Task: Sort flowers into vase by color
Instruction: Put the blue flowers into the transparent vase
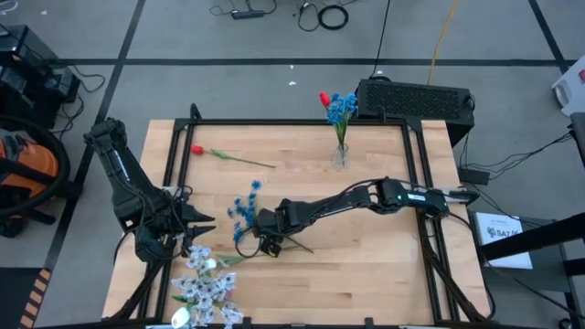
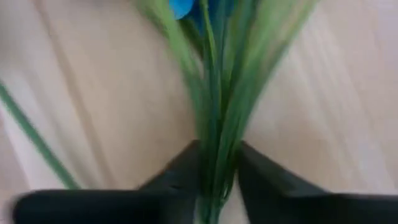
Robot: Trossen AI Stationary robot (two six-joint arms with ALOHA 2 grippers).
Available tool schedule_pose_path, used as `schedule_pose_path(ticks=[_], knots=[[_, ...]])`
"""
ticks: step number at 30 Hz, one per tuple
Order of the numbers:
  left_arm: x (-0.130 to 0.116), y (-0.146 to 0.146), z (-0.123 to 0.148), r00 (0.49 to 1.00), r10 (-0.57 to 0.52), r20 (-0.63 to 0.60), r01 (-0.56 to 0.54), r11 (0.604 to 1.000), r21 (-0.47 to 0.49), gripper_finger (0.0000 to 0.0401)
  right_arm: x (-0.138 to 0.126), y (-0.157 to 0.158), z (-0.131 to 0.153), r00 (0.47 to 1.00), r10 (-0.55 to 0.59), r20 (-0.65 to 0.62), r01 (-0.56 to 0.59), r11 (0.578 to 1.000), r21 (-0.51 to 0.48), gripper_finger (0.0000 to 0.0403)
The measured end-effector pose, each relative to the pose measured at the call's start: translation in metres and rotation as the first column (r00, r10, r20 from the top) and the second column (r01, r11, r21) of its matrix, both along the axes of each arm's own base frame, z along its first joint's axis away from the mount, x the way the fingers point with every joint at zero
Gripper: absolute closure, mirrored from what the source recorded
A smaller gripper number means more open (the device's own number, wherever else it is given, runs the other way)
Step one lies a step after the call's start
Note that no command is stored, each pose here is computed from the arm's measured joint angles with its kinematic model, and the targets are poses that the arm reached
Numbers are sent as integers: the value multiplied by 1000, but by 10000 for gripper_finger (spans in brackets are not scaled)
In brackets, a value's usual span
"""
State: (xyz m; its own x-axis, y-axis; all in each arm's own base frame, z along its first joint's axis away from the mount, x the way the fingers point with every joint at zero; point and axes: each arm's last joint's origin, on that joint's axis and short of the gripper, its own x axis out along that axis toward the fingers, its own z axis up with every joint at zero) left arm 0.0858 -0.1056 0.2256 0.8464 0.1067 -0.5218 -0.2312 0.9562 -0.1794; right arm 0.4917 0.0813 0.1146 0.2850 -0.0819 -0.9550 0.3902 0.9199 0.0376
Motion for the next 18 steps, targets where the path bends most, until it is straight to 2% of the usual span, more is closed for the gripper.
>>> schedule_pose_path(ticks=[1,3,7,11,15,18], knots=[[0,0,0,1000,0,-1,0,1000,1,283,0,1,0,1000,-2,2,2,1000,-4,358],[0,0,0,1000,0,0,0,1000,0,283,-1,1,2,1000,-15,0,15,1000,3,387],[0,0,0,1000,-1,-3,1,1000,4,283,-4,0,15,993,-114,9,114,993,35,390],[-1,0,-1,1000,-12,-21,12,1000,-2,283,-16,4,37,989,-148,-5,148,989,15,398],[-1,0,-1,1000,-12,-22,12,1000,-2,283,-35,16,85,977,-210,43,212,976,-40,398],[0,0,-1,1000,-12,-19,12,1000,-8,283,-58,26,110,976,-216,-23,214,975,-56,398]])
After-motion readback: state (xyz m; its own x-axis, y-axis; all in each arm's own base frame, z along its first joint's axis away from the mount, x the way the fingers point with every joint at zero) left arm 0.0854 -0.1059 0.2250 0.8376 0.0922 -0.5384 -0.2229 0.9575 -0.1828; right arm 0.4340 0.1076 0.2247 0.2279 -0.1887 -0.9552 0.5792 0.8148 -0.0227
